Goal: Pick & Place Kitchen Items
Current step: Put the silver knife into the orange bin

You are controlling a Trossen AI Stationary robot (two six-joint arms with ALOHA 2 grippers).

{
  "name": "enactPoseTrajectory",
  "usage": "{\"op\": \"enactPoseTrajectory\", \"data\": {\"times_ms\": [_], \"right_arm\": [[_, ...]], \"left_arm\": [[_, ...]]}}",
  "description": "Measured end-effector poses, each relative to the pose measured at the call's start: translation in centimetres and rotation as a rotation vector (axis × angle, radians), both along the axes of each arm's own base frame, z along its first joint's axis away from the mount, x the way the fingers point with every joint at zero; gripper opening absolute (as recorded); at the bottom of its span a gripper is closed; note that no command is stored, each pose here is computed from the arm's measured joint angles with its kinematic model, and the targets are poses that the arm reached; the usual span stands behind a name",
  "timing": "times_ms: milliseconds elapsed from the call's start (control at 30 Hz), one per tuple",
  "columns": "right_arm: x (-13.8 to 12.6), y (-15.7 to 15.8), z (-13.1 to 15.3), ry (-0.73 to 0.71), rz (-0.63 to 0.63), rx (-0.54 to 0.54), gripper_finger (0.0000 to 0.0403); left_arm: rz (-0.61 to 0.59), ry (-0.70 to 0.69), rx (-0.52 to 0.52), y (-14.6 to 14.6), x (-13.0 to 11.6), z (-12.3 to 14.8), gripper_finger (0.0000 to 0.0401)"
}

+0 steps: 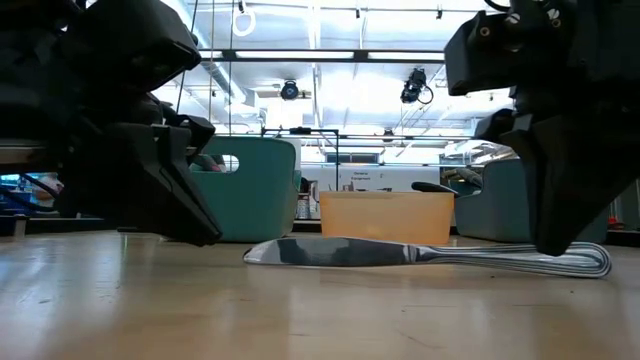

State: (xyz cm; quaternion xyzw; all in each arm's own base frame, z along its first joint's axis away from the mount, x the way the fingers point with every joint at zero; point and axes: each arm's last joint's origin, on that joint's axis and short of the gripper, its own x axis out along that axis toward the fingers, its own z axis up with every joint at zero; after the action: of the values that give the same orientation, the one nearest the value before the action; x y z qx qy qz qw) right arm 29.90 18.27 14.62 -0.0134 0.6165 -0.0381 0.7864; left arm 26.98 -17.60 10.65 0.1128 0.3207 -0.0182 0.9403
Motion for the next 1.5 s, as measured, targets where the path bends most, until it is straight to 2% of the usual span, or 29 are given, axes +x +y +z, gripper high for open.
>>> {"op": "enactPoseTrajectory", "data": {"times_ms": [100,167,233,367,533,767,900,1067,1500], "right_arm": [[0.1,0.0,0.0,-0.008,0.004,0.001,0.0017],[0.1,0.0,0.0,-0.008,0.013,0.0,0.0017],[0.2,0.1,-0.1,-0.011,0.015,-0.005,0.0017],[0.2,0.1,-0.3,-0.013,0.018,-0.011,0.0018],[0.3,0.1,-0.3,-0.017,0.018,-0.013,0.0018],[0.2,0.2,-0.3,-0.02,0.022,-0.021,0.0018],[0.2,0.2,-0.3,-0.022,0.022,-0.022,0.0018],[0.2,0.2,-0.3,-0.023,0.022,-0.023,0.0018],[0.3,0.2,-0.3,-0.029,0.022,-0.02,0.0018]], "left_arm": [[0.003,-0.024,0.032,0.2,0.2,0.2,0.0016],[0.055,-0.087,0.036,0.3,0.6,0.6,0.0016],[0.078,-0.131,-0.001,0.5,1.1,1.0,0.0016],[0.041,-0.139,-0.121,1.2,2.0,1.3,0.0031],[0.001,-0.083,-0.246,2.5,2.9,1.2,0.0092],[0.03,-0.005,-0.26,3.9,3.2,0.4,0.0199],[0.031,0.024,-0.255,4.0,3.1,0.2,0.0229],[0.023,0.03,-0.25,4.0,3.0,0.2,0.022],[-0.003,0.046,-0.218,4.1,3.0,0.0,0.0118]]}}
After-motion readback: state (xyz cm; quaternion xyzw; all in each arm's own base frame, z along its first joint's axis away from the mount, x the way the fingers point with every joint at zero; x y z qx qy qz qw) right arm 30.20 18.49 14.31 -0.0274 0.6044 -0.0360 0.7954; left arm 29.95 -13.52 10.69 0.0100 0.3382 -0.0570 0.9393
